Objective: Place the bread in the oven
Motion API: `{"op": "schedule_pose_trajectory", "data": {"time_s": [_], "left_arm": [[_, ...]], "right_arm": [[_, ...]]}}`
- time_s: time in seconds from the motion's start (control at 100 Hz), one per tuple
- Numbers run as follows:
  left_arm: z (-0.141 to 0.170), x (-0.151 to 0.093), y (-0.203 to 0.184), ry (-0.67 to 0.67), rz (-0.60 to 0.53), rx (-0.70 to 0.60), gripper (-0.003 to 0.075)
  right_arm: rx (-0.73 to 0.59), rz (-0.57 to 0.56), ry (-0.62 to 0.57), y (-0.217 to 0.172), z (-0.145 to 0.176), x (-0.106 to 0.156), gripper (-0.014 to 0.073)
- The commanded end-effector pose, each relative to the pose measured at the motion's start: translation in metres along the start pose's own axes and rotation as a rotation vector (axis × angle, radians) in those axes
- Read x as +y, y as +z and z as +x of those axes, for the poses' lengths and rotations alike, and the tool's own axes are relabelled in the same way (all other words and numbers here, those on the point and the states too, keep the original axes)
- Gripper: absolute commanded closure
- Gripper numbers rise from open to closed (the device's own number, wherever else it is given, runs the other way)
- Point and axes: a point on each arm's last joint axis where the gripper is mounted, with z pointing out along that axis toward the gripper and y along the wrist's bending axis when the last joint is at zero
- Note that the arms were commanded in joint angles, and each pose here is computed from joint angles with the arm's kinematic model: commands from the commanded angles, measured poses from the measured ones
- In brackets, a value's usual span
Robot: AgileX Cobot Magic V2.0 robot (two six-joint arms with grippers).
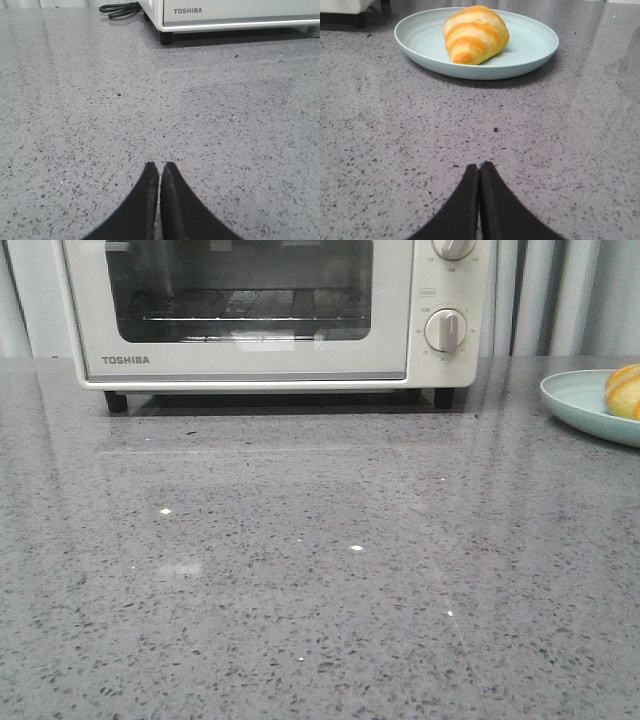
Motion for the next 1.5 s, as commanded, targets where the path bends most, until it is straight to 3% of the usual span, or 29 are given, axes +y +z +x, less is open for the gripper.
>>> {"op": "schedule_pose_trajectory", "data": {"time_s": [0.0, 0.65, 0.78, 0.87, 0.98, 1.0, 1.08, 1.34, 1.43, 1.49], "left_arm": [[-0.001, 0.0, 0.0, -0.011, 0.002, -0.078, 0.0741], [-0.001, 0.001, 0.0, 0.024, -0.009, -0.082, 0.0741], [-0.002, 0.001, 0.0, 0.02, -0.008, -0.09, 0.0741], [-0.009, -0.001, -0.001, -0.095, 0.02, -0.174, 0.0741], [-0.023, -0.001, -0.005, -0.449, 0.083, -0.321, 0.0741], [-0.026, 0.001, -0.006, -0.543, 0.093, -0.352, 0.0742], [-0.03, 0.005, -0.008, -0.717, 0.097, -0.42, 0.0741], [-0.034, 0.01, -0.01, -0.974, 0.111, -0.459, 0.0741], [-0.038, 0.009, -0.012, -0.96, 0.122, -0.463, 0.0741], [-0.05, 0.006, -0.017, -0.851, 0.14, -0.475, 0.0741]], "right_arm": [[-0.017, 0.007, 0.002, 0.001, 0.006, 0.0, 0.0643], [-0.017, 0.007, 0.002, 0.001, 0.006, 0.0, 0.0643], [-0.107, 0.015, 0.002, 0.001, -0.003, 0.0, 0.0643], [-0.275, 0.014, 0.079, -0.002, -0.018, -0.001, 0.0643], [-0.452, 0.003, 0.382, -0.008, -0.032, -0.007, 0.0643], [-0.464, 0.0, 0.444, -0.008, -0.032, -0.008, 0.0643], [-0.469, -0.014, 0.629, -0.008, -0.032, -0.011, 0.0643], [-0.337, -0.086, 0.732, -0.004, -0.024, -0.003, 0.0643], [-0.357, -0.104, 0.758, -0.008, -0.033, -0.003, 0.0643], [-0.372, -0.124, 0.737, -0.013, -0.043, -0.002, 0.0643]]}}
